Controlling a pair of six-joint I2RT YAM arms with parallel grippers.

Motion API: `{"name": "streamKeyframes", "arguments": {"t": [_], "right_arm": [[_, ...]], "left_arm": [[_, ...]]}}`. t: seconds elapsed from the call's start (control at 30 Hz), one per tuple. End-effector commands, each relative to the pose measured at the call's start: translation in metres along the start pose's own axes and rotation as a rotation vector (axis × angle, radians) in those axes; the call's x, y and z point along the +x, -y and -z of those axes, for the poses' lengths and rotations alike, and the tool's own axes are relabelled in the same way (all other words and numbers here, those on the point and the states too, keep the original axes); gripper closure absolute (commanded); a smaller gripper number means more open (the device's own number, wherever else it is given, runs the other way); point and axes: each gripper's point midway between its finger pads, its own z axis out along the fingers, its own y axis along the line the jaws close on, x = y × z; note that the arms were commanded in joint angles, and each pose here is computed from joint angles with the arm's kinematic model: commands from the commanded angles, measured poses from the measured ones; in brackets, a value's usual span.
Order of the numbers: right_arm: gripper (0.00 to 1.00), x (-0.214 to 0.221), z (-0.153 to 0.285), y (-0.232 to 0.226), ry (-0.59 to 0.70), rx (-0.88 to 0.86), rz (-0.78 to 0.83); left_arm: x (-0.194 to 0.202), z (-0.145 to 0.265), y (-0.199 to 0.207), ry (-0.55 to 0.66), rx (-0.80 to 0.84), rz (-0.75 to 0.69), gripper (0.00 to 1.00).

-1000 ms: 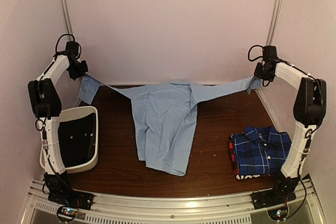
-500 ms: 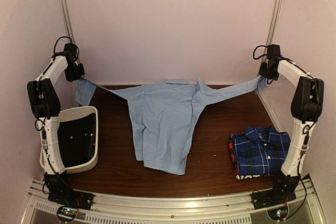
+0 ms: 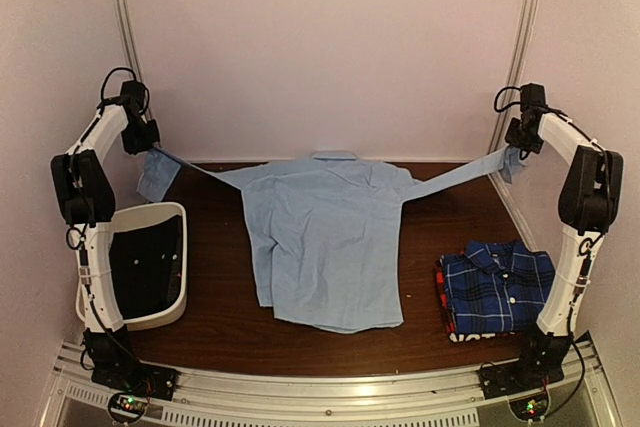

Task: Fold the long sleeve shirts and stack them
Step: Flatten out the crumpled shirt at the center of the board.

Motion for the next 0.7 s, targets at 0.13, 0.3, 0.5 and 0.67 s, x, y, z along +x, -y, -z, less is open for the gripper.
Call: {"name": "streamKeyframes", "arguments": {"t": [0.13, 0.3, 0.5, 0.67], "right_arm": [[0.80, 0.003, 0.019, -0.028, -0.014, -0.110, 0.040], [0.61, 0.035, 0.031, -0.069, -0.047, -0.174, 0.122], [0.50, 0.088, 0.073, -0.129, -0.073, -0.301, 0.228], [0.46, 0.169, 0.127, -0.184, -0.141, -0.481, 0.346]], "left_arm": [[0.002, 0.002, 0.035, 0.000, 0.120, -0.076, 0.93], [0.023, 0.013, 0.088, -0.012, 0.179, -0.178, 0.91], [0.067, 0.032, 0.150, -0.054, 0.260, -0.274, 0.82], [0.129, 0.066, 0.185, -0.098, 0.304, -0.339, 0.68]]}}
